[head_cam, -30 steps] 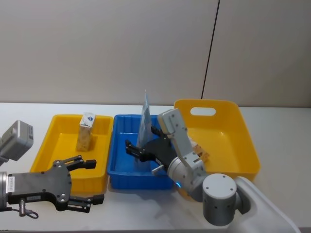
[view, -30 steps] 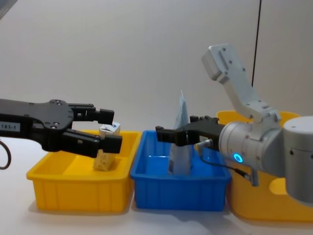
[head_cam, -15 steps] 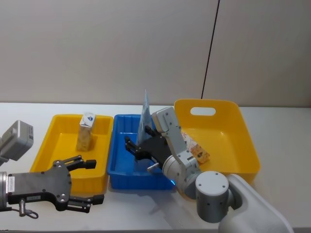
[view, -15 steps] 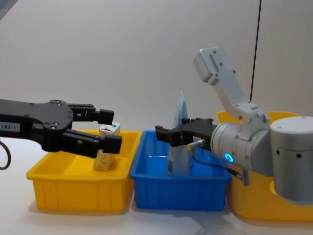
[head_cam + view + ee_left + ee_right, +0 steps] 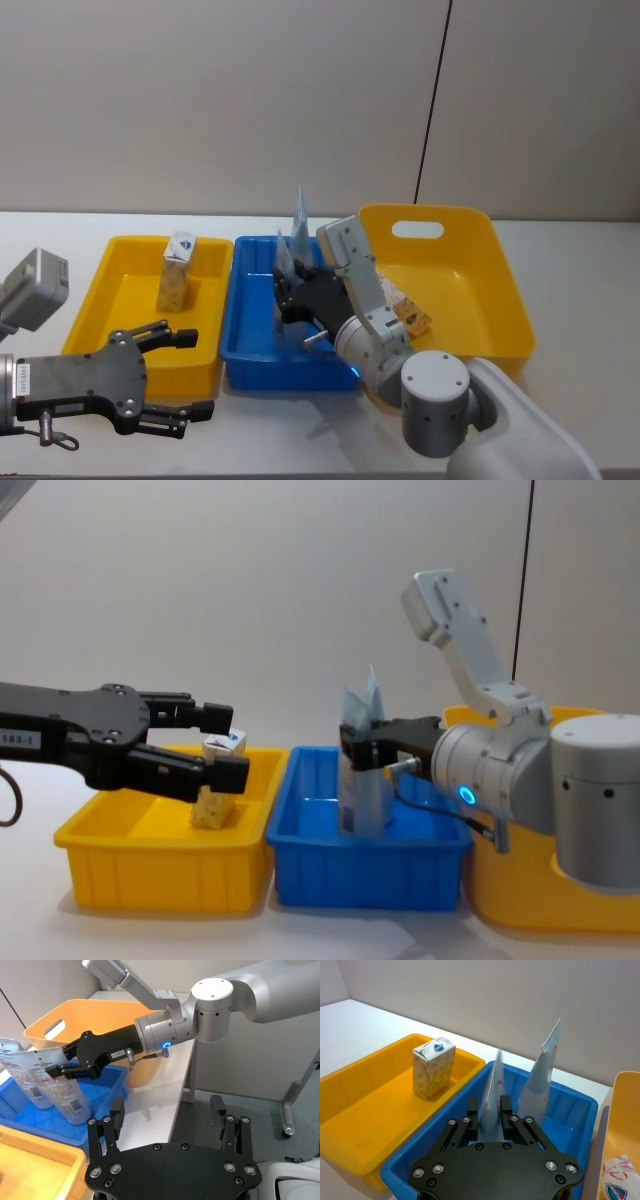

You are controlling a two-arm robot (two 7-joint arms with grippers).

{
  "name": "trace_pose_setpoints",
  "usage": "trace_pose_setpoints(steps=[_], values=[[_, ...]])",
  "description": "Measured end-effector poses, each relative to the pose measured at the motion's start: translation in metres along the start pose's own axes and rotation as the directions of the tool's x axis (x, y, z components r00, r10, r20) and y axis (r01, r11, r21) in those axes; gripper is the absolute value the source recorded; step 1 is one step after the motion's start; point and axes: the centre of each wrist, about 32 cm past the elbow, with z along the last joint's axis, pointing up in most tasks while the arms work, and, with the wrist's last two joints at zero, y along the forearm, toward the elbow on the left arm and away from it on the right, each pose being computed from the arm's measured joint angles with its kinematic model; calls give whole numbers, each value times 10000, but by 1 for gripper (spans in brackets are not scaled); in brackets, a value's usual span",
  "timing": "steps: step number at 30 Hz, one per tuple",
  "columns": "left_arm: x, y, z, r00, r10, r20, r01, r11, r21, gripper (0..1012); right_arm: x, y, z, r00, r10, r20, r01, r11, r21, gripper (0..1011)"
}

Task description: Bimanual collaborative sorting of washing and personal care products

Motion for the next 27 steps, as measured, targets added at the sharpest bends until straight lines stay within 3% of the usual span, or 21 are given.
trace_pose_setpoints(steps=[3,11,21,27], values=[[0,0,0,10000,-1,0,1,10000,0,1001,2,-9,7,10000,-89,-39,89,10000,5,188],[0,0,0,10000,0,0,0,10000,0,1001,5,-48,24,9996,-252,-139,252,9997,12,25],[0,0,0,10000,-1,0,1,10000,0,1001,30,-118,37,9989,-424,-179,426,9990,100,6],[0,0,0,10000,0,0,0,10000,0,1001,57,-152,84,9987,-480,-193,488,9978,456,6]])
